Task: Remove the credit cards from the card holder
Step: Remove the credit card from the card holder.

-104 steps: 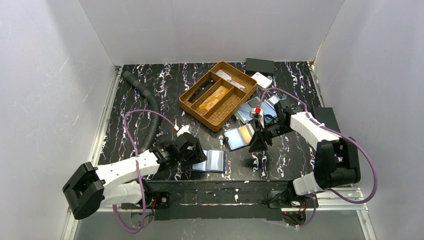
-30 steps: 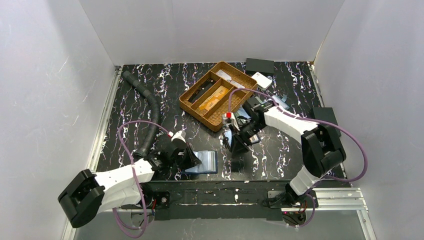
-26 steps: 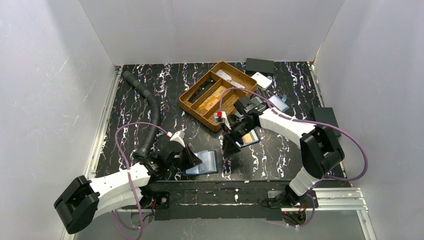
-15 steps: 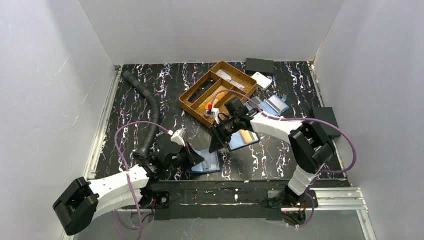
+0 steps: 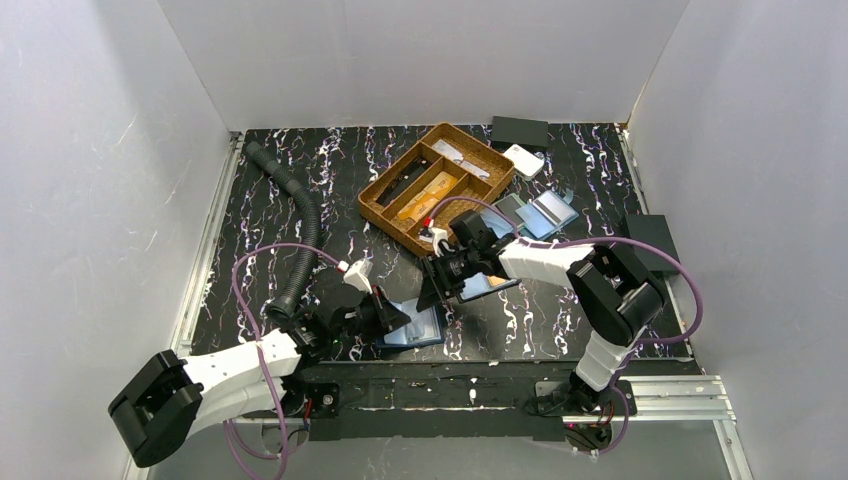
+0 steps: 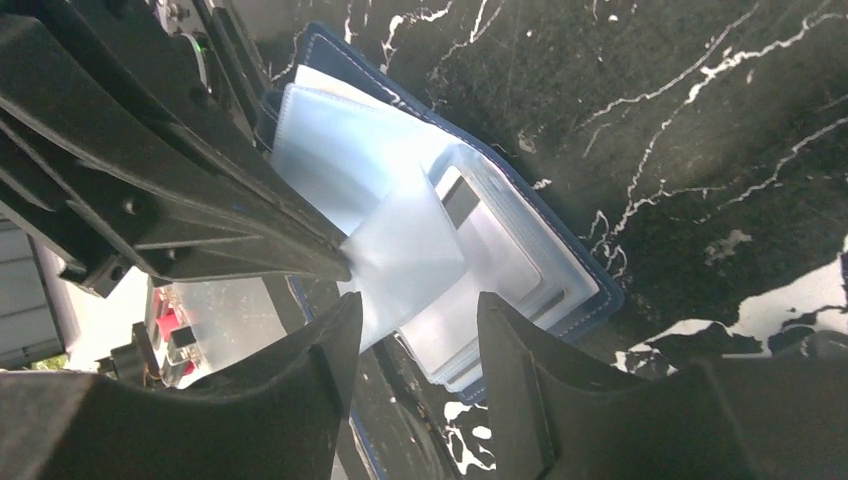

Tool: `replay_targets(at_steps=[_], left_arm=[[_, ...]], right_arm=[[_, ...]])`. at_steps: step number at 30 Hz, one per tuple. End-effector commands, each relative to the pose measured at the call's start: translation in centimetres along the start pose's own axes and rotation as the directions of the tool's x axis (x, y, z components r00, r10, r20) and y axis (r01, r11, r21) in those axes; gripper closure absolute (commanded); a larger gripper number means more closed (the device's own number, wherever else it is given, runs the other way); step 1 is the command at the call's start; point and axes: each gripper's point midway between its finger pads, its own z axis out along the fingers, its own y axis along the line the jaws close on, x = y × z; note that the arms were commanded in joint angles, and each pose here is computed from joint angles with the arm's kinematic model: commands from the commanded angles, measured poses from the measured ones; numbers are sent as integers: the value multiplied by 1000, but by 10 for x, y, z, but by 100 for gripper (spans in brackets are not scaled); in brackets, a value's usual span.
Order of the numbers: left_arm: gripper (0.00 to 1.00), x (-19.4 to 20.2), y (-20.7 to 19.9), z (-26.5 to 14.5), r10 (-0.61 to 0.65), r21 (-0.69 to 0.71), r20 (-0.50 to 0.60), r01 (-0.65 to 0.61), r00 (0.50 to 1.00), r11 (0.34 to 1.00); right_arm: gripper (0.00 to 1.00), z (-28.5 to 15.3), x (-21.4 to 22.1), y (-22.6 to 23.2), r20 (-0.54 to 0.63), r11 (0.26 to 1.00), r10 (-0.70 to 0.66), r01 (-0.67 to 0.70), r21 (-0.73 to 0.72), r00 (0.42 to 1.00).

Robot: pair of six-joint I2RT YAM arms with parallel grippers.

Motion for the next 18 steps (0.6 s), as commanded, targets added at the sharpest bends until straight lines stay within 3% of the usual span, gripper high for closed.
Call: replay_targets(at_steps=[1,8,13,18], left_arm=[[100,-1,-2,0,4,24,9,-5,1000,1000],[100,0,-1,-1,-7,25,10,7,1000,1000],[100,0,-1,-1,-11,25,12,11,1000,1000],[100,0,0,-2,-17,24,13,17,1000,1000]], right_arm=[[46,5,-15,16,54,998,-8,11,-58,999],[58,13,-13,23,32,990,61,-57,-132,998],[66,18,-12,16,32,991,83,-79,-110,996],[67,20,-12,1,39,996,86,-85,-37,995]])
